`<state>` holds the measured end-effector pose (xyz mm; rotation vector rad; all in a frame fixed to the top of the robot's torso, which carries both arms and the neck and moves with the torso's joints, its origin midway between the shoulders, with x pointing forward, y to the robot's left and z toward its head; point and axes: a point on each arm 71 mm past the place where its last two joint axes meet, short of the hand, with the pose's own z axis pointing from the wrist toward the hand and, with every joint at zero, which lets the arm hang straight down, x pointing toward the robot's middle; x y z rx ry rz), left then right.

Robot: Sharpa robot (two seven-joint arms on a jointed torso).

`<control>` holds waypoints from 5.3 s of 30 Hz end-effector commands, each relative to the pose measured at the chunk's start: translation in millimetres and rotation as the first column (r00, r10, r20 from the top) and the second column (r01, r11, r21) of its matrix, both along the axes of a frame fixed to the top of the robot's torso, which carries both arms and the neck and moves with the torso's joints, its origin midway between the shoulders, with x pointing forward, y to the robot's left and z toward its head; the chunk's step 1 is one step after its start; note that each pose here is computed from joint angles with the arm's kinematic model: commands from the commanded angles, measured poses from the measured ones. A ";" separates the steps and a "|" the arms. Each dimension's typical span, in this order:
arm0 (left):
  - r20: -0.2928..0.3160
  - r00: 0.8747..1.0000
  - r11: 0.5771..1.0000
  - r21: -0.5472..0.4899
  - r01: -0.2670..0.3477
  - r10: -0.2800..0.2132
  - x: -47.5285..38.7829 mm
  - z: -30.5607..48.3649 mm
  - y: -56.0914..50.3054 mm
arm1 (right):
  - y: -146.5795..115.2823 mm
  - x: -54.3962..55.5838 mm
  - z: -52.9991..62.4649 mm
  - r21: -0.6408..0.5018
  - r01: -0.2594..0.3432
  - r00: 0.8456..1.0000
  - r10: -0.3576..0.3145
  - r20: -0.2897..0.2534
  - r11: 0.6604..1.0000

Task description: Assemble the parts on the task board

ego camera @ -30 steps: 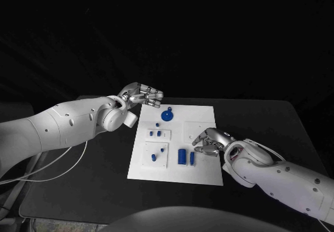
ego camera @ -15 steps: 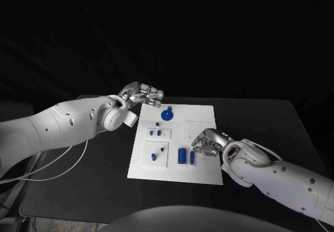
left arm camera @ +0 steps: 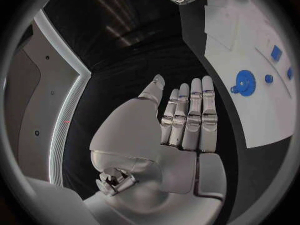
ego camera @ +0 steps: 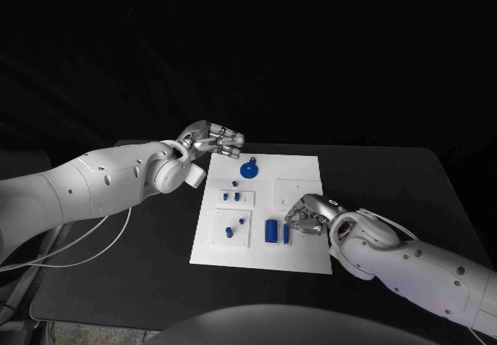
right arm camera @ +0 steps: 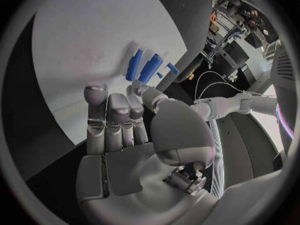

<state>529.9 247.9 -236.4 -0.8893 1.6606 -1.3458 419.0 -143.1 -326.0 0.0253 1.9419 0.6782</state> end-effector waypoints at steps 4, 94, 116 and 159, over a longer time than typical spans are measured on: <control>0.007 1.000 1.000 -0.006 0.010 -0.010 -0.1 1.2 -2.4 | 1.6 -2.9 -4.0 -0.025 -0.026 0.999 0.026 -0.021 0.999; 0.005 1.000 1.000 -0.006 0.010 -0.010 -0.2 1.3 -2.6 | 7.2 -7.8 -16.2 -0.116 0.022 0.991 -0.006 0.134 0.993; -0.026 0.996 0.994 -0.064 -0.089 0.087 6.3 -0.4 3.4 | -45.8 40.0 21.8 0.406 0.273 0.962 -0.245 -0.120 0.872; 0.021 0.939 0.933 -0.120 -0.339 0.343 -0.6 -6.3 -16.8 | -83.3 113.4 78.8 0.820 0.424 0.873 -0.413 -0.258 0.385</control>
